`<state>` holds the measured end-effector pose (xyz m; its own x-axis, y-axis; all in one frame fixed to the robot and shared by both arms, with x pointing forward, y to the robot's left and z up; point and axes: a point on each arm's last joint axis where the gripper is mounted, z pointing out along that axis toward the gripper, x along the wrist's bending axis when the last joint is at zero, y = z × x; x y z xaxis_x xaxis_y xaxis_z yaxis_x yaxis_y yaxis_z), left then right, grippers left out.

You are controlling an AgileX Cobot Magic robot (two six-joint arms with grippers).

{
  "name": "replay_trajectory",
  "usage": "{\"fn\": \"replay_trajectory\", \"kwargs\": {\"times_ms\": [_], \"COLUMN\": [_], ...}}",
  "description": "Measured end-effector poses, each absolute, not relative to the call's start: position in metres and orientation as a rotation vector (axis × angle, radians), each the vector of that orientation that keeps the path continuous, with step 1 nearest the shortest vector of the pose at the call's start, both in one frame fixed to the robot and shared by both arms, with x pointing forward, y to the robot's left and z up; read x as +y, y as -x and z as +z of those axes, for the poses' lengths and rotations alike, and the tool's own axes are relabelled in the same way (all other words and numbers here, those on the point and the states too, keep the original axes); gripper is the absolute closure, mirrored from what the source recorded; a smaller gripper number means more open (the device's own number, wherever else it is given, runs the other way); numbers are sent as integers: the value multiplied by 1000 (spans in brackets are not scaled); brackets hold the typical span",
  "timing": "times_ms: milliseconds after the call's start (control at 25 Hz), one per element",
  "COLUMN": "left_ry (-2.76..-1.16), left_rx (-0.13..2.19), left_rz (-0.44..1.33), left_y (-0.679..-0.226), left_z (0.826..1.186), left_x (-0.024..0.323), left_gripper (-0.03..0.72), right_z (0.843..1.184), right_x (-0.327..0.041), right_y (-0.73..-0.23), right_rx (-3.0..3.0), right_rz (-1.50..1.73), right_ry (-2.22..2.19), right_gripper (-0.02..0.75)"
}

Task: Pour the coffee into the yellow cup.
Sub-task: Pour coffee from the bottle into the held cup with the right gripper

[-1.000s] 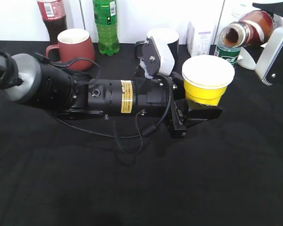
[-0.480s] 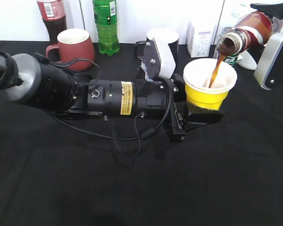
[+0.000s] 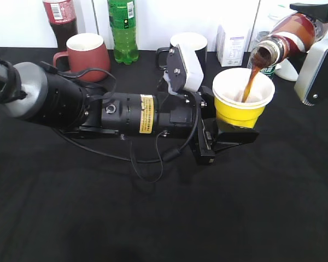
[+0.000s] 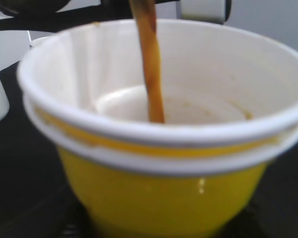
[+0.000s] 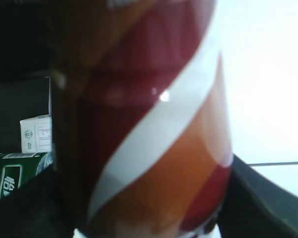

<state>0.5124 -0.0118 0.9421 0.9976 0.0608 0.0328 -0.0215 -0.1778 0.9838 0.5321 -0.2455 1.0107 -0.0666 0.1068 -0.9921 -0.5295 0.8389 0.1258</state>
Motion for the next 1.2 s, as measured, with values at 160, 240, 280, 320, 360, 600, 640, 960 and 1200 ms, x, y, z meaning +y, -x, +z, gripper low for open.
{"fn": "replay_trajectory", "kwargs": {"times_ms": [160, 240, 280, 320, 360, 600, 640, 960, 1200], "left_ry": [-1749, -1749, -1750, -1752, -1757, -1768, -1768, -1776, -1777], "left_rx": [28, 28, 26, 21, 11, -1, 0, -2, -2], "left_rz": [73, 73, 73, 72, 70, 59, 58, 61, 62], "left_y": [-512, -512, -512, -512, -511, -510, -510, -510, -510], "left_z": [942, 942, 942, 942, 941, 940, 940, 940, 940], "left_x": [-12, -12, -12, -12, -12, -12, -12, -12, -12], "left_gripper": [231, 231, 231, 231, 231, 231, 231, 231, 231], "right_z": [1011, 1011, 1011, 1011, 1011, 1011, 1011, 1011, 1011], "right_x": [-245, -245, -245, -245, -245, -245, -245, -245, -245], "right_y": [-532, -532, -532, -532, -532, -532, -532, -532, -532], "right_rx": [1555, 1555, 1555, 1555, 1553, 1542, 1541, 1533, 1528], "right_rz": [539, 539, 539, 537, 533, 503, 499, 481, 477], "right_ry": [347, 347, 348, 349, 354, 384, 387, 404, 411], "right_gripper": [195, 195, 195, 195, 195, 195, 195, 195, 195]}}
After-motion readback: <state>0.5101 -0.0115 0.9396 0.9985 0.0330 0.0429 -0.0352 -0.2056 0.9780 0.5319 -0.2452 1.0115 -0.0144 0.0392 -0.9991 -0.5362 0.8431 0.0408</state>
